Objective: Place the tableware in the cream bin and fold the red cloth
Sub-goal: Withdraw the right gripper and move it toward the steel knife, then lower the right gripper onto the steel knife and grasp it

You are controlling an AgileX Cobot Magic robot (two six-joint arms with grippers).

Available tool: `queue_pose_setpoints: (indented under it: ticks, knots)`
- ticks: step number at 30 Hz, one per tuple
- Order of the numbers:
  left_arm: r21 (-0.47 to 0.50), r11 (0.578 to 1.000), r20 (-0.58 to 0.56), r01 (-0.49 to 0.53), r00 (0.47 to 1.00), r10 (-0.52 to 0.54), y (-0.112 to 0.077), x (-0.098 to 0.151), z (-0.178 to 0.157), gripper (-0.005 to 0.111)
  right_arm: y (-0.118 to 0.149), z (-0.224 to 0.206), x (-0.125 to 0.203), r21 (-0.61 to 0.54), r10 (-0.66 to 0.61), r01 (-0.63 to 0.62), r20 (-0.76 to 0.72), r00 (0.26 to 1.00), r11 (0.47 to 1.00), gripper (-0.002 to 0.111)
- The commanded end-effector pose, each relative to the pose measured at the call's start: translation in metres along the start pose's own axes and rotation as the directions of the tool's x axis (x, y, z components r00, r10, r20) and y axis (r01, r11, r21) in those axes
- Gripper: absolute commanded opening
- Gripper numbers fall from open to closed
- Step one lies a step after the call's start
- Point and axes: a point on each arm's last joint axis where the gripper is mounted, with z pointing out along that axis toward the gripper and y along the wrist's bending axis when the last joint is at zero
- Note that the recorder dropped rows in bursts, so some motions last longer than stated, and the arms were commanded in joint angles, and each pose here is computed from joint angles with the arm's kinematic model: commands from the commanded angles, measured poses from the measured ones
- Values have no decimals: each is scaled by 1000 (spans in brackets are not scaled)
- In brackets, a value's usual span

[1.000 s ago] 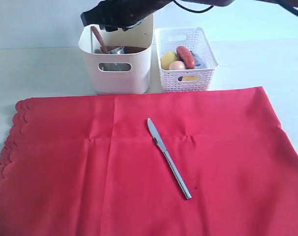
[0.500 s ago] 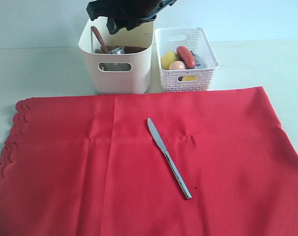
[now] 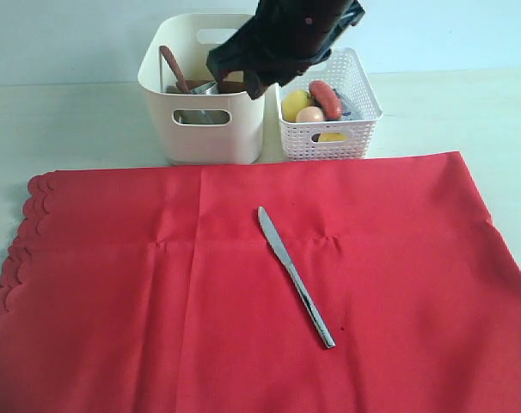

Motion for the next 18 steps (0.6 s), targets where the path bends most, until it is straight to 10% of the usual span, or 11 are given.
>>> queue_pose_setpoints:
  ticks: [1,18]
  knots:
    - [5,1000,11,0,1000,0,0,-1,0,0,-2,-5,24,19,-17,17,-30,999,1000,41]
    - [5,1000,11,0,1000,0,0,-1,0,0,-1,32,127,5,-4,5,-188,982,1000,41]
